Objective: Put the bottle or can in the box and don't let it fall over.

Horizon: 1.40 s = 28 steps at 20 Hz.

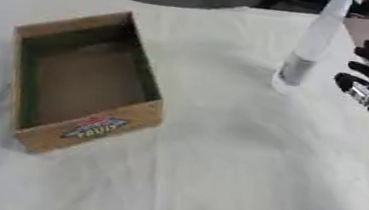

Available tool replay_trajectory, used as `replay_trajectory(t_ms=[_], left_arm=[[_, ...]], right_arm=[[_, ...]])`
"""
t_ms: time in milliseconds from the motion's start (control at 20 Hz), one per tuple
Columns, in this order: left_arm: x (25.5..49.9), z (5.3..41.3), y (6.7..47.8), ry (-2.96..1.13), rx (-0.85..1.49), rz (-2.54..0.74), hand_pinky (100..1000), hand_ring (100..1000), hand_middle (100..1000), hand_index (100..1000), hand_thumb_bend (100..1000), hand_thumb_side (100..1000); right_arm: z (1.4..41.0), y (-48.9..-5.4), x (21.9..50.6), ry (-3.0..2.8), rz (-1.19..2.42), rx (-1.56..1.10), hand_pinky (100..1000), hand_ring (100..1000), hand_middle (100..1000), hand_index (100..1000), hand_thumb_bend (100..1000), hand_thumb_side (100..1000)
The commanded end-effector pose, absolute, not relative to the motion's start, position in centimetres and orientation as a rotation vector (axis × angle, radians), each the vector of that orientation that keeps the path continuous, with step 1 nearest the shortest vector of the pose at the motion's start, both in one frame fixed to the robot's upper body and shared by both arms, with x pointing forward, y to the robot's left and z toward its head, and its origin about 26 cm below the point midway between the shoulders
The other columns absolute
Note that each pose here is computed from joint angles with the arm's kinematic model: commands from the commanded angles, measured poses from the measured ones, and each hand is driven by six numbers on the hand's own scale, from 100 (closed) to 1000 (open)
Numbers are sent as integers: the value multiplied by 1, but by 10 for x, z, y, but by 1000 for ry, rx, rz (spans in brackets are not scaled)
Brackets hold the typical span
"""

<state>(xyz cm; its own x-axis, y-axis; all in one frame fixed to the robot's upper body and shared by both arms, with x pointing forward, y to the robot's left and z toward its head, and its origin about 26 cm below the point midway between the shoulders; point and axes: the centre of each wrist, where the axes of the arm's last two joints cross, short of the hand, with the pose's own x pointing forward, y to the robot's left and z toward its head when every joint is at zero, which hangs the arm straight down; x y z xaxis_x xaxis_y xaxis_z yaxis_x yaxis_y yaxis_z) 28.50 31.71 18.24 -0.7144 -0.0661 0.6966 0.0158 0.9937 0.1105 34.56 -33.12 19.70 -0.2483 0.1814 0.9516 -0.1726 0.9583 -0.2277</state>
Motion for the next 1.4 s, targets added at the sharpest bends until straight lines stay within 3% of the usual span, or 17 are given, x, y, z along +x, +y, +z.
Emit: replay_trajectory(t_ms=[50,1400], left_arm=[[283,193,319,-2397,39,-163,1000,1000,1000,747,100,672],[281,182,316,-2375,30,-142,1000,1000,1000,734,100,672]], right_arm=[[206,-339,351,-1801,357,-44,1000,1000,1000,1000,377,114],[207,-343,394,-1809,381,7,1000,1000,1000,1000,320,205]])
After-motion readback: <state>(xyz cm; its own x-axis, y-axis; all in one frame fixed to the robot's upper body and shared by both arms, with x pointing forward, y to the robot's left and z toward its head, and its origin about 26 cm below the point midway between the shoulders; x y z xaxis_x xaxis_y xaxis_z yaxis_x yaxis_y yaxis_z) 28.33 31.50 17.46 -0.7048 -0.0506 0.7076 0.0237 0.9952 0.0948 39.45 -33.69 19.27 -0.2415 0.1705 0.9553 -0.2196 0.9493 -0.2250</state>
